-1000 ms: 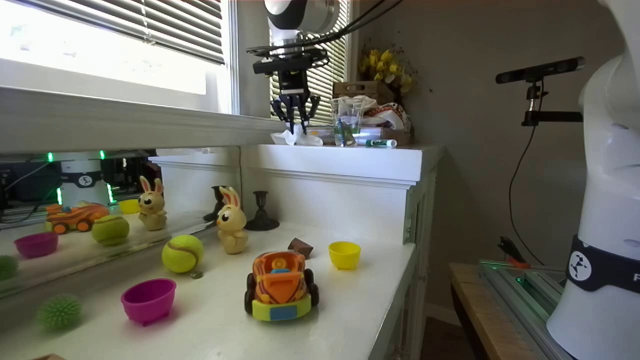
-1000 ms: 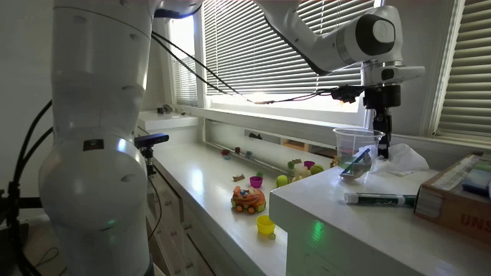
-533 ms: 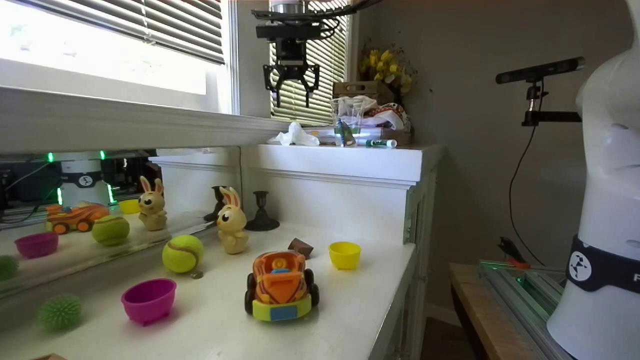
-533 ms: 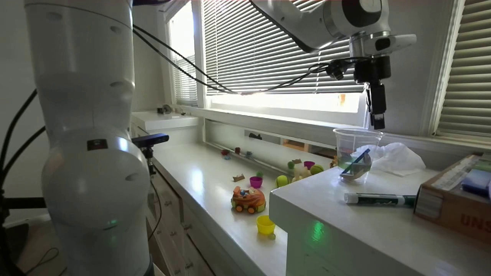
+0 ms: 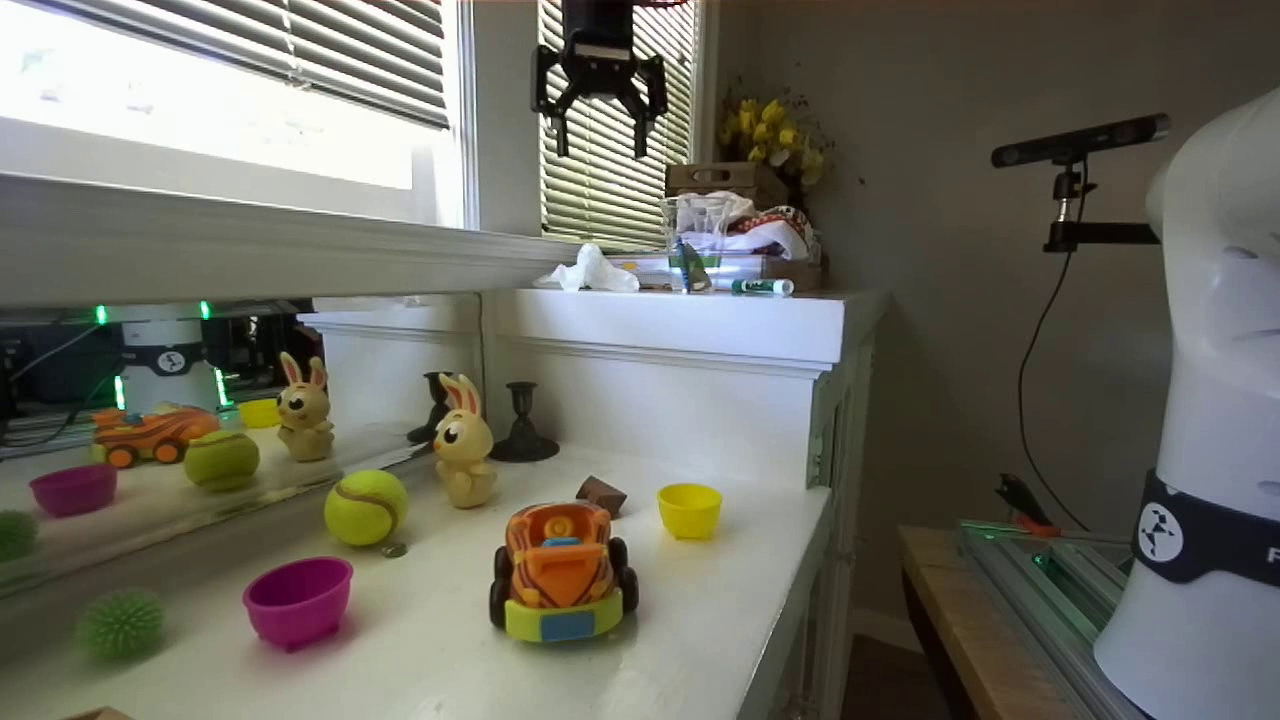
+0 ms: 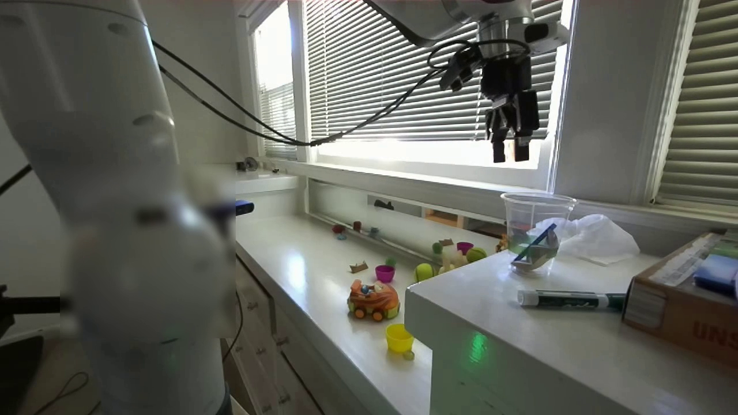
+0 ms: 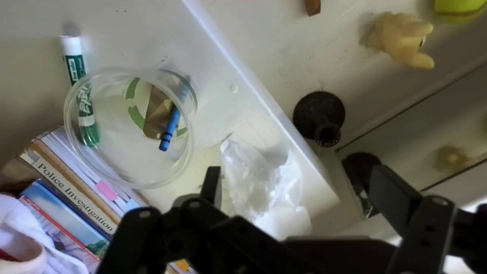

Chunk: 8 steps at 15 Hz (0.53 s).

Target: Use the paper towel to wipe the toy car

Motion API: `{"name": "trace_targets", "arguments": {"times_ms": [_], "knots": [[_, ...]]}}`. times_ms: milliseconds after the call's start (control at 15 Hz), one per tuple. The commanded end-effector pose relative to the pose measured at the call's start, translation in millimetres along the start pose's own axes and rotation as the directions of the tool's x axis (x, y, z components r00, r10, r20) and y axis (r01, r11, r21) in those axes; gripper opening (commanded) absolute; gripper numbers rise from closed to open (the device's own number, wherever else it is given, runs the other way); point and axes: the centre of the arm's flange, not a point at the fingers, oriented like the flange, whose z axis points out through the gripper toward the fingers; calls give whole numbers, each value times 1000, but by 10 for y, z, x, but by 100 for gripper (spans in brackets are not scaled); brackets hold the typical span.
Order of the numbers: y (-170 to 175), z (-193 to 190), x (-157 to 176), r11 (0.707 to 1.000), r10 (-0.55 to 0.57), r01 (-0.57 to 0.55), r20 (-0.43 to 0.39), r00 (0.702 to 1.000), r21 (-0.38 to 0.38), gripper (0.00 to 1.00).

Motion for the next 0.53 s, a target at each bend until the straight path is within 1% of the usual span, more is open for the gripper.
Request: {"name": "trace_targets", "arguments": {"times_ms": [0,67,133,267,333,467], "knots": [[76,-36,-510,981,-193,192,40,980,33,100],[71,-53,-598,969,-246,244,55,968,35,100],[71,-62,-669,955,-294,291,64,954,53,100],[122,-79,-733,922,-385,379,101,917,74,100],[-41,-26,-575,952,-307,305,72,949,32,100],[7,-43,-637,935,-355,352,83,931,47,100]]}}
